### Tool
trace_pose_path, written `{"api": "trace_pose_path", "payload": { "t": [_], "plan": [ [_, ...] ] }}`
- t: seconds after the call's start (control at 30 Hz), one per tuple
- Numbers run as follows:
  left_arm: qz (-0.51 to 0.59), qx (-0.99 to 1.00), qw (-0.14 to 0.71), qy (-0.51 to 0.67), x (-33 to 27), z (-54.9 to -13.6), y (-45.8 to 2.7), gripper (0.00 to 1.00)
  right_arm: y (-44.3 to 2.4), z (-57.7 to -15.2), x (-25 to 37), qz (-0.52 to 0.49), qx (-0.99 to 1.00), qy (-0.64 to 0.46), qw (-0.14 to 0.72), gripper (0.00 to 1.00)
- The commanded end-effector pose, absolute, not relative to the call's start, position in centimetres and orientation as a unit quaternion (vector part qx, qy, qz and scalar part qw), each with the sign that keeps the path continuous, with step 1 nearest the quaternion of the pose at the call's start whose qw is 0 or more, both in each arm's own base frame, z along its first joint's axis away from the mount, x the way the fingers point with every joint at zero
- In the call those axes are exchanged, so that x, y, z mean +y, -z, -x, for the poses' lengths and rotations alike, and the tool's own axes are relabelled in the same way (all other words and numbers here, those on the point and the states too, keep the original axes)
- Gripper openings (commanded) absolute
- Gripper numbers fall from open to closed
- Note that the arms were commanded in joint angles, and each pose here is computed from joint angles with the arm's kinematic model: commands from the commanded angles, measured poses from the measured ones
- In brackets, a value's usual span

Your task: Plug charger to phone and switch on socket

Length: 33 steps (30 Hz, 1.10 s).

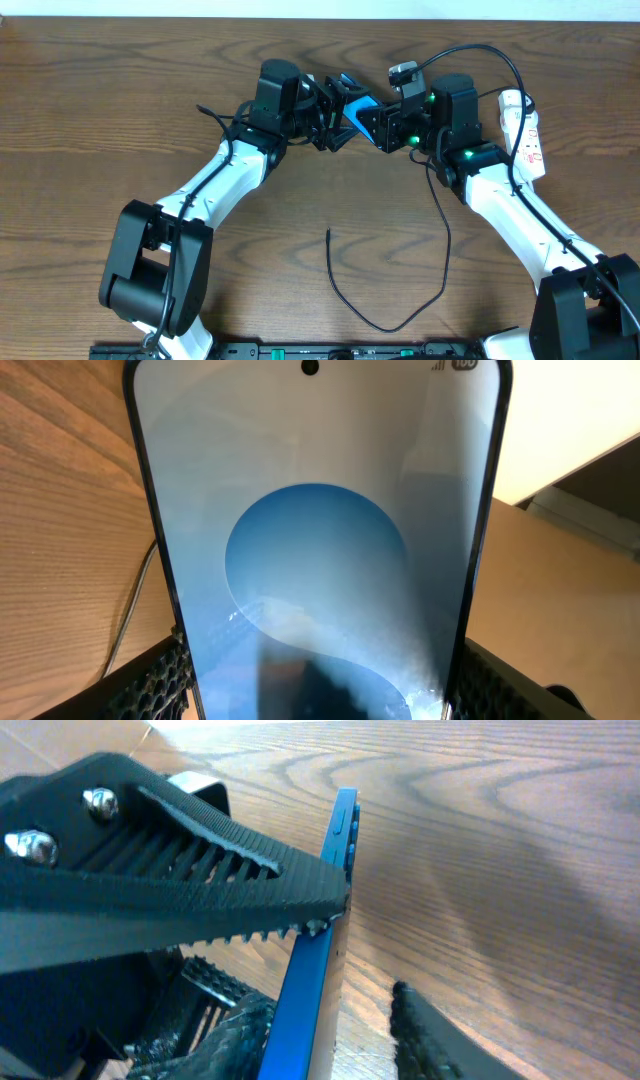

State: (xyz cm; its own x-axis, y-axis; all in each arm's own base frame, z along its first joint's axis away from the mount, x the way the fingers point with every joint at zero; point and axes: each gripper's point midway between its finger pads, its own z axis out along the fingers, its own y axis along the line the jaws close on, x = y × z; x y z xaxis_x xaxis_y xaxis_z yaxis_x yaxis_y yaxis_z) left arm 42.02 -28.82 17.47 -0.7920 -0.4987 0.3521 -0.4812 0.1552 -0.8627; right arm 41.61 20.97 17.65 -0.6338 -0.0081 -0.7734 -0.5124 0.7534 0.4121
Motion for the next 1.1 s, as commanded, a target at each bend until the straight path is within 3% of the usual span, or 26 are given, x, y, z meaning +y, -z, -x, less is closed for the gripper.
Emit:
{"api": "trace_pose_path", "payload": {
  "t": [0.0,0.17,0.3,0.33,0.4,0.47,0.5,0.9,1.07],
  "plan": [
    [0.304,0.752,0.024,0.584,-29.1,-42.4,-20.0,0.07,-18.2,-41.7,21.3,0.158,0.845,-0.316,0.401,0.25],
    [0.303,0.752,0.025,0.585,-29.1,-42.4,-20.0,0.07,-17.9,-41.4,21.5,0.160,0.847,-0.317,0.395,0.01],
    [0.305,0.752,0.027,0.585,-29.0,-42.5,-20.0,0.08,-17.9,-41.3,21.8,0.163,0.847,-0.318,0.394,0.01],
    [0.305,0.752,0.027,0.585,-29.0,-42.5,-20.0,0.17,-17.9,-41.3,21.8,0.163,0.847,-0.318,0.394,0.01],
    [0.306,0.751,0.029,0.584,-28.9,-42.6,-20.0,0.55,-18.0,-41.3,21.8,0.163,0.847,-0.318,0.395,0.01],
    [0.309,0.751,0.032,0.583,-28.8,-42.7,-19.9,0.83,-18.0,-41.3,21.7,0.162,0.846,-0.318,0.395,0.01],
    [0.309,0.751,0.033,0.583,-28.8,-42.8,-19.9,0.88,-18.0,-41.3,21.7,0.162,0.846,-0.318,0.395,0.01],
    [0.277,0.745,-0.009,0.606,-28.0,-41.9,-21.1,0.92,-18.9,-44.1,17.3,0.105,0.845,-0.300,0.429,0.01],
    [0.248,0.740,-0.035,0.624,-27.3,-41.2,-22.1,0.92,-18.9,-45.6,12.8,-0.029,0.851,-0.323,0.413,0.01]
  ]
}}
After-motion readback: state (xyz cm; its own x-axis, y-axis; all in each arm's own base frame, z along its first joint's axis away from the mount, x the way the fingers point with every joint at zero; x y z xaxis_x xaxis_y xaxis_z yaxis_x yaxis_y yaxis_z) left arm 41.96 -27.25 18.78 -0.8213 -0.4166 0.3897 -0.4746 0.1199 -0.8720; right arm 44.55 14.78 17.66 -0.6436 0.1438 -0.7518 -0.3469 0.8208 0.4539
